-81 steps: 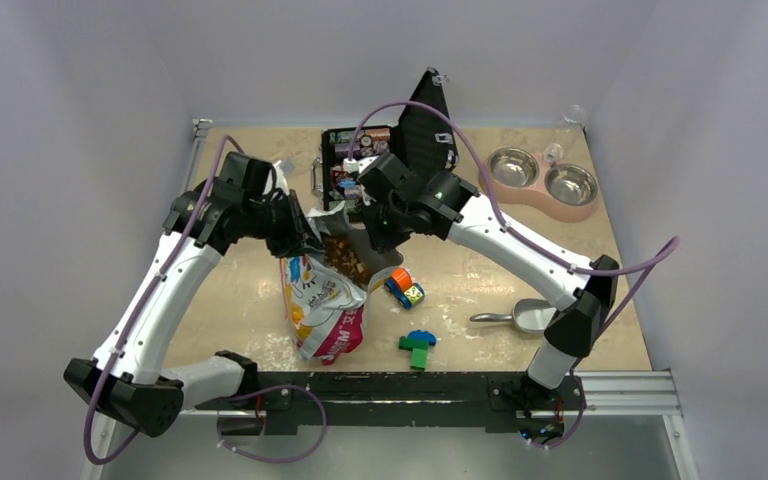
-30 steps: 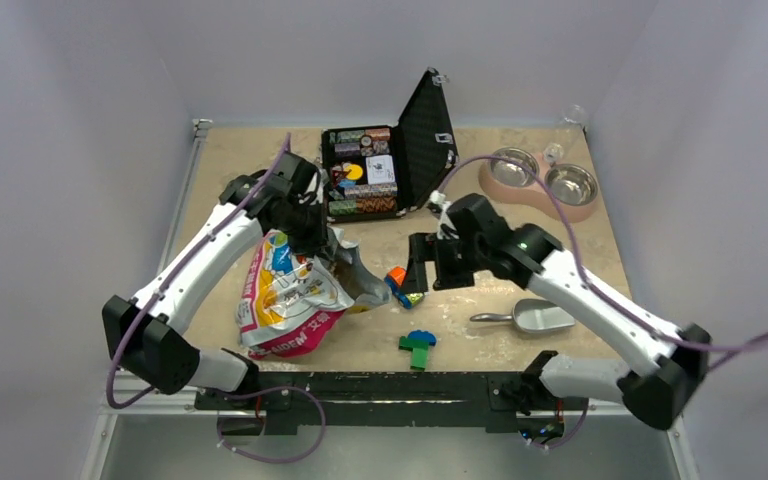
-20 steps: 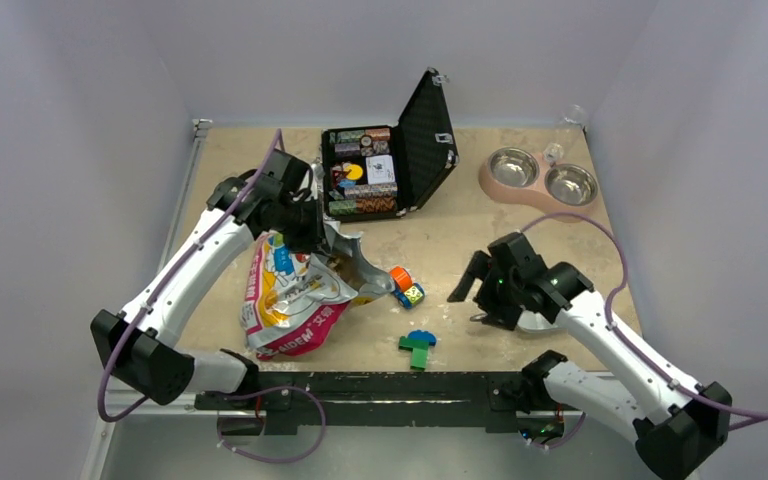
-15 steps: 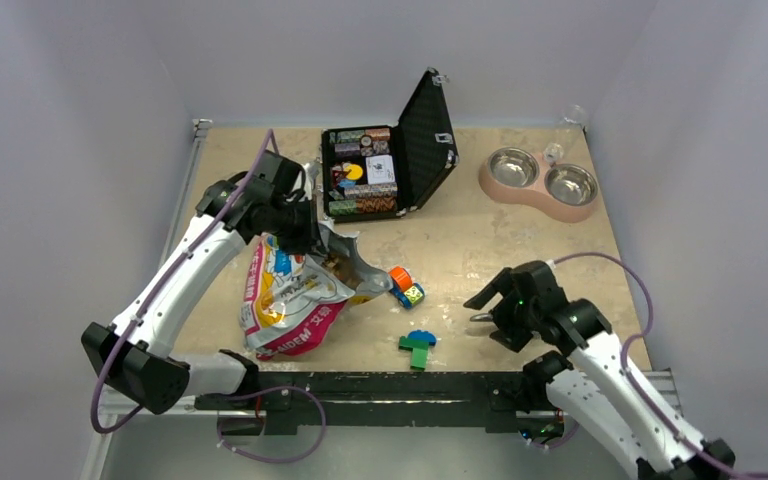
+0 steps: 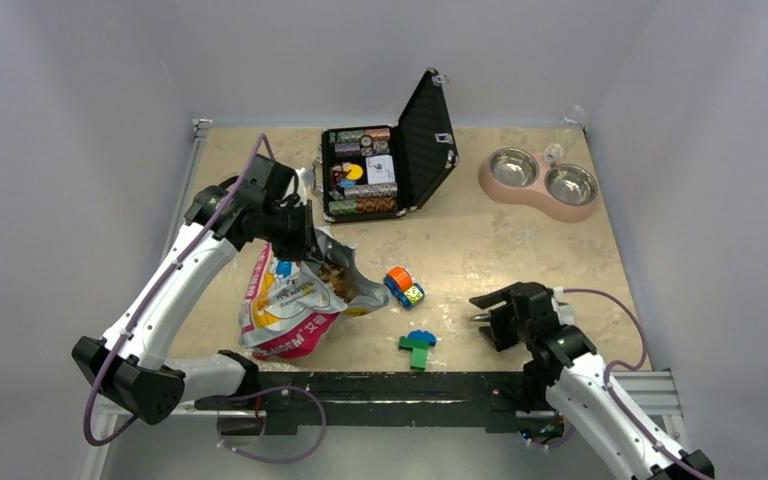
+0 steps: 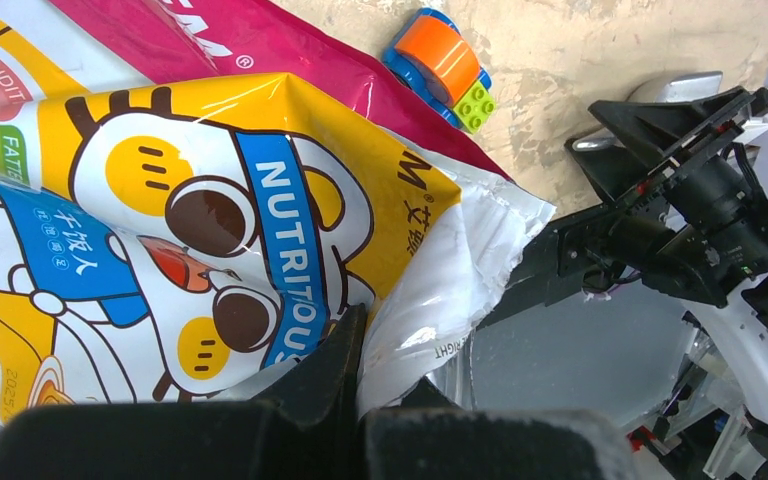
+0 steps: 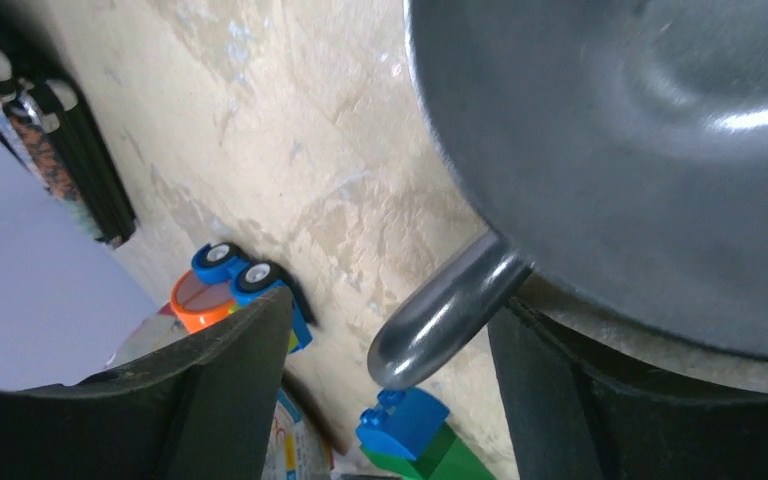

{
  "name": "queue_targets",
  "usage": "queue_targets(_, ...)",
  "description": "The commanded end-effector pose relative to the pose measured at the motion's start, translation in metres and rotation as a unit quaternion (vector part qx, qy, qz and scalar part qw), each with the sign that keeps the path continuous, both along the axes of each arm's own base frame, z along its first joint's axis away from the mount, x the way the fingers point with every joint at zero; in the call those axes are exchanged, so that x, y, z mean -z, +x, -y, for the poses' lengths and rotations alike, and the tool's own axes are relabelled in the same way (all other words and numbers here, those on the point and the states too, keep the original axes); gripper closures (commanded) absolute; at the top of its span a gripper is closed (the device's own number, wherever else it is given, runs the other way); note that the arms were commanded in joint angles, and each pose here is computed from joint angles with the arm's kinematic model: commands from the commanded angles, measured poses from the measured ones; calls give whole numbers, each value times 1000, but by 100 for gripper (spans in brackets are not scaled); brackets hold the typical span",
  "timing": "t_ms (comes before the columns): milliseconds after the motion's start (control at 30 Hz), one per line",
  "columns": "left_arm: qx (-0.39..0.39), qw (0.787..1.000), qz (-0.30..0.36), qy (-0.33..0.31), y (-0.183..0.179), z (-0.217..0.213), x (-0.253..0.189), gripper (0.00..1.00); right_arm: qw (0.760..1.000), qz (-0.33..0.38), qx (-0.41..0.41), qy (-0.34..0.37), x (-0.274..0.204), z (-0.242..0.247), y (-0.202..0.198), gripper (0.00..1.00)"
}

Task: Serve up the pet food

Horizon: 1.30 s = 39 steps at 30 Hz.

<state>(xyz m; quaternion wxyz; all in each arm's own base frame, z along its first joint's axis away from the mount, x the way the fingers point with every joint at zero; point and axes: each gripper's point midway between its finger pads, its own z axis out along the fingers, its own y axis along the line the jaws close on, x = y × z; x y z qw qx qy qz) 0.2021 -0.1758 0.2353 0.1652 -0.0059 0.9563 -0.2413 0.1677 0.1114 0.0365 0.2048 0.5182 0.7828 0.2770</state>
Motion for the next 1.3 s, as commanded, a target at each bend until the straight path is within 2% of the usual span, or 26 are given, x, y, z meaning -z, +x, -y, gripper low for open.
queue_targets(0,37,993,43,-100,-10,25,-53,100,999,20,36,-33,-6,13,21,39)
queue_targets(67,37,994,47,-97,-8,24,-52,100,997,2,-2,-73,-10,15,19,68)
queue_targets(100,36,994,49,-95,-7,24,-51,100,995,-10,-25,-97,-13,16,18,89)
queue_targets(133,36,994,52,-93,-5,24,-51,100,991,-19,-44,-122,-22,18,18,100)
queue_targets(267,32,994,64,-81,4,22,-49,100,961,-32,-166,-220,-46,25,15,100)
queue_targets(400,28,995,64,-65,11,21,-42,100,912,-13,-341,-229,-79,-7,6,100)
queue_targets(433,25,996,64,-59,14,20,-40,100,895,-8,-394,-209,-90,-21,-2,100)
queue_targets(500,22,996,68,-45,19,17,-37,100,844,5,-503,-187,-109,-52,-25,100)
queue_targets(600,25,997,66,-37,24,18,-34,100,766,44,-610,-197,-142,-87,-57,100)
queue_targets(733,37,997,44,-59,22,29,-30,100,662,83,-728,-154,-168,-132,-105,100)
queue_targets(800,43,996,43,-69,21,35,-30,100,630,73,-754,-170,-169,-140,-112,100)
queue_targets(900,48,996,44,-67,18,38,-29,100,607,41,-766,-209,-163,-143,-106,100)
queue_targets(967,49,996,44,-59,16,37,-28,100,598,34,-766,-233,-162,-139,-102,100)
queue_targets(1000,47,996,44,-55,15,36,-27,100,601,33,-759,-247,-161,-135,-98,100)
queue_targets(1067,38,997,42,-48,15,33,-23,100,639,31,-727,-250,-158,-130,-92,100)
queue_targets(1267,9,999,45,-26,17,23,-17,100,786,28,-557,-266,-155,-79,-48,100)
